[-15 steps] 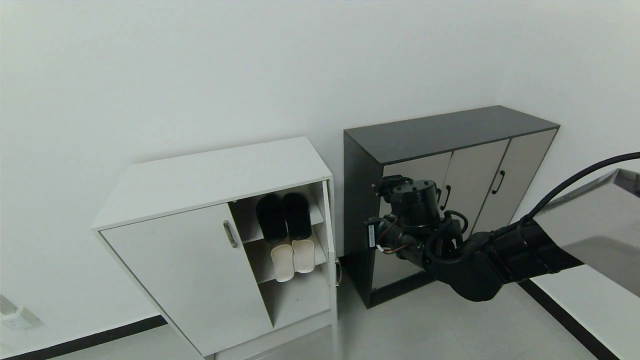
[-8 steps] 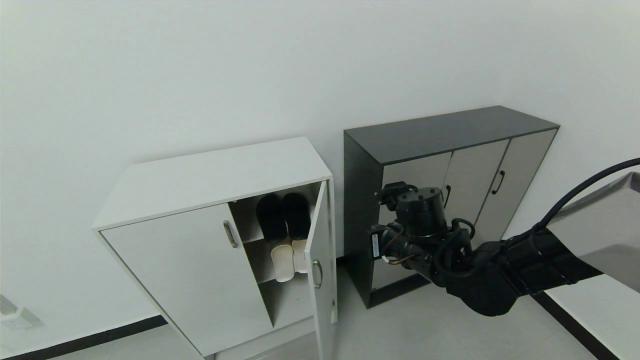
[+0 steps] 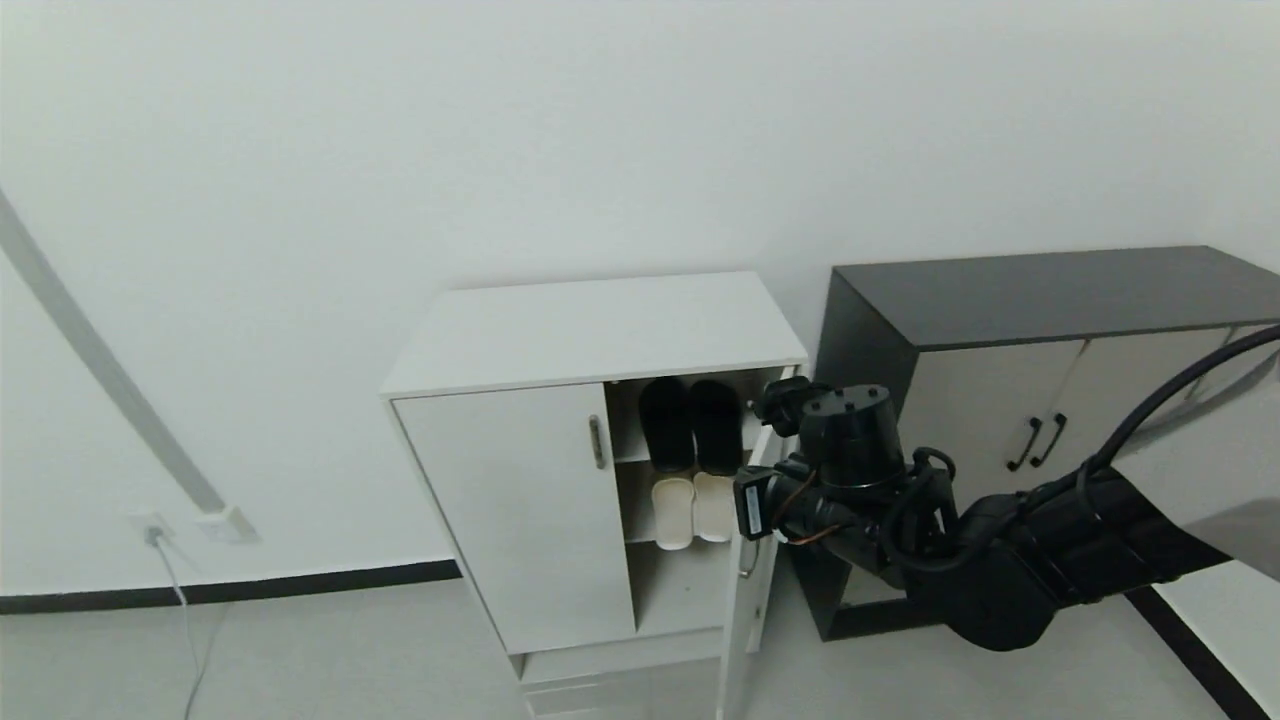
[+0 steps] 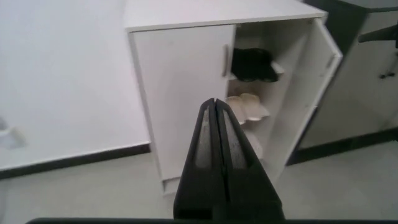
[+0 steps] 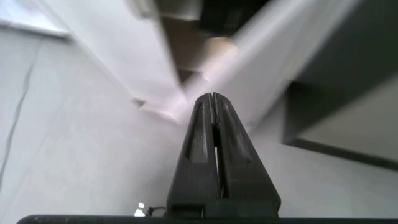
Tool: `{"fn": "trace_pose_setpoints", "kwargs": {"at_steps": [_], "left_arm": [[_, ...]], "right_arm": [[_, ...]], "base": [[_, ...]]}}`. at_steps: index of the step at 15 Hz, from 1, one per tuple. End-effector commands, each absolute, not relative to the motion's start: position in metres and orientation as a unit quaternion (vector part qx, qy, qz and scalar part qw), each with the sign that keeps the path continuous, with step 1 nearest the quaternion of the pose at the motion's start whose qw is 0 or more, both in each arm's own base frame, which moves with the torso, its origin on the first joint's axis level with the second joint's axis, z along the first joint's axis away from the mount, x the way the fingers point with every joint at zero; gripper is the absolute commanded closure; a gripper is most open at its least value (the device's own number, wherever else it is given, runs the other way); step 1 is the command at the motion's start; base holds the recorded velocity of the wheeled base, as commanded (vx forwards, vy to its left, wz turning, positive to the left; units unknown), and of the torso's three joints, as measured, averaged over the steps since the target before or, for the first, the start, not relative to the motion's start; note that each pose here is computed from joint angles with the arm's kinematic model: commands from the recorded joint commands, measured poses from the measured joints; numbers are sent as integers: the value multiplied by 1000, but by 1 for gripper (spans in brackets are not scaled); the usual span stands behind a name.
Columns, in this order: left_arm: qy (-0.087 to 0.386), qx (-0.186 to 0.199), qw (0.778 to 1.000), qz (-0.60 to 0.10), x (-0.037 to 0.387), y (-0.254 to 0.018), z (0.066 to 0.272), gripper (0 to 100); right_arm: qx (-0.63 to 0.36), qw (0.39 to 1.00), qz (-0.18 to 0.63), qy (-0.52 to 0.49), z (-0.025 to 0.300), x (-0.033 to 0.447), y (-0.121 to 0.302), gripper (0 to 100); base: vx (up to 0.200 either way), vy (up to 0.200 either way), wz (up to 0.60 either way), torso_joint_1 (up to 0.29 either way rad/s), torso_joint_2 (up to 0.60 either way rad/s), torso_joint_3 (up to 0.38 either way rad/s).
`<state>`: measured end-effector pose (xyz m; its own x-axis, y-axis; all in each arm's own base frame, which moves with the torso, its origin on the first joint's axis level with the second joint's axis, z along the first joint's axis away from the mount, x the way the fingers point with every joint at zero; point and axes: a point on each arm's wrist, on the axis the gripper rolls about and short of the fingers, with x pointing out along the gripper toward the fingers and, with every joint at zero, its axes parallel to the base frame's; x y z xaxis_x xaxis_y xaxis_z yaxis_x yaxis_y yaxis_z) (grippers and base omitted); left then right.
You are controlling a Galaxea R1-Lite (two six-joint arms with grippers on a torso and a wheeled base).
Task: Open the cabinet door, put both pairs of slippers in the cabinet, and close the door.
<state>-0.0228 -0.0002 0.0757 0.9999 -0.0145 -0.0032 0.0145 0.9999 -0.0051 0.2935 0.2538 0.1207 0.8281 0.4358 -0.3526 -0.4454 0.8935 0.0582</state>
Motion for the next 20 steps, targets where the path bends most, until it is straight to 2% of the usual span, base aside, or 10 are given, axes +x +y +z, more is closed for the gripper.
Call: {"fn": "trace_pose_setpoints", "kwargs": {"at_steps": [1,5,12,18,20], "left_arm": [[2,-3,1000,-7,-23,0,76,100],[2,-3,1000,-7,-23,0,75,100],[2,-2,1000,-7,-23,0,76,100],[2,-2,1000,-8,-23,0,76,100],[2,-2,1000,-8,-23,0,76,100]], "right_arm": [[-13,952,242,185,117,290,251,100],[-22,953,255,165,108,286,240,100],[-27,957,224,184,140,260,194,100],[-44,950,207,231,119,243,172,100],[-51,947,202,246,112,235,164,100]], "base": [[0,0,0,0,0,0],[0,0,0,0,0,0],[0,0,0,0,0,0],[0,0,0,0,0,0],[200,0,0,-2,2,2]]}}
